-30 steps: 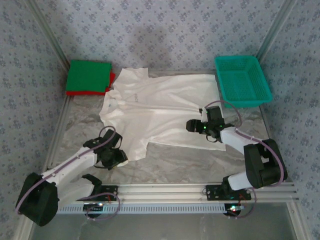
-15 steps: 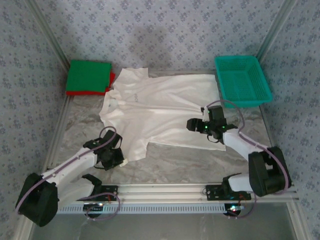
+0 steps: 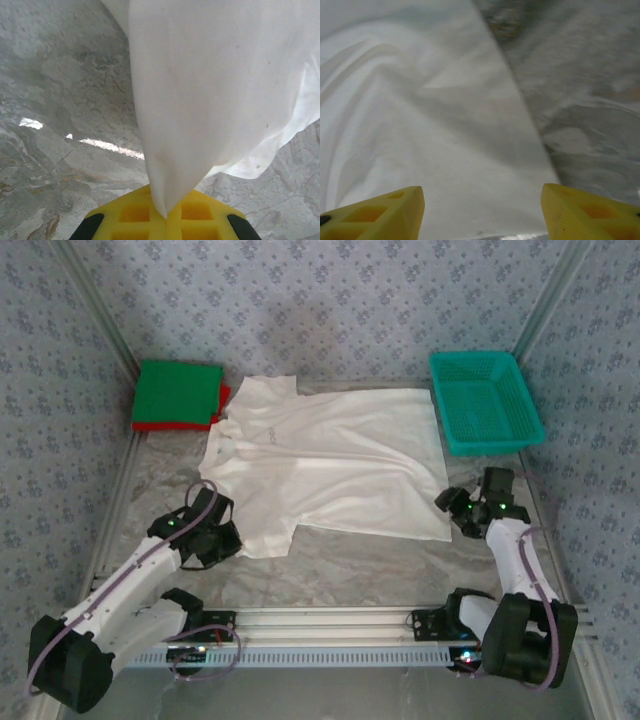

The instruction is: Fold and stack the t-shirts

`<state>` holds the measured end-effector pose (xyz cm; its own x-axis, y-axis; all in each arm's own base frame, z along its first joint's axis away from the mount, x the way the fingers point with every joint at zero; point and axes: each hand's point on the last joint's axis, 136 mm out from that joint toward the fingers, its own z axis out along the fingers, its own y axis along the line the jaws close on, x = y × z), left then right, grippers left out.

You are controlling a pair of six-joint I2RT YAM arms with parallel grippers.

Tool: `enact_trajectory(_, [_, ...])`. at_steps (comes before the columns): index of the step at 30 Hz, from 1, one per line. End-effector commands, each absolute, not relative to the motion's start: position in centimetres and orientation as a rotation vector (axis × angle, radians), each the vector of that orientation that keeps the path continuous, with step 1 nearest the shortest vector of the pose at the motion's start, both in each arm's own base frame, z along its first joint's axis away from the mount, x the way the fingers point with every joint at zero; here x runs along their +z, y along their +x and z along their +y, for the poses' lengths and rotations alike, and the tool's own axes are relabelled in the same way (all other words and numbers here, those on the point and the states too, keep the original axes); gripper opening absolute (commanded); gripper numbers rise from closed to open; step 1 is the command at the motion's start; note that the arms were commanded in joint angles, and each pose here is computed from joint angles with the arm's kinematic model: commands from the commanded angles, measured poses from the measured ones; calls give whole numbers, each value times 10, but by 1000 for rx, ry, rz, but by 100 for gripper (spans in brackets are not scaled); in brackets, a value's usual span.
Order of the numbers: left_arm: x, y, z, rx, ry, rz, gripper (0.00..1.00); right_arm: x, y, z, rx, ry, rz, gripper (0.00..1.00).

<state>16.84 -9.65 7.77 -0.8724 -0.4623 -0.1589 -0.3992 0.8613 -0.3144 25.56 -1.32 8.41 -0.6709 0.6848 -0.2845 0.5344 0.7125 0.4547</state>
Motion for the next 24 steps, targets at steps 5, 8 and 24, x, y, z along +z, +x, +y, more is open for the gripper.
enact_trajectory(5, [80, 168, -89, -383, -680, 2805, 0, 52, 217, -11, 556, 1096, 2632, 59])
enact_trajectory(8, [78, 167, -89, -395, -690, 2798, 0, 43, 218, -10, 564, 1102, 2644, 59])
enact_trajectory(24, [70, 166, -87, -412, -724, 2771, 0, 23, 234, -11, 596, 1169, 2577, 52])
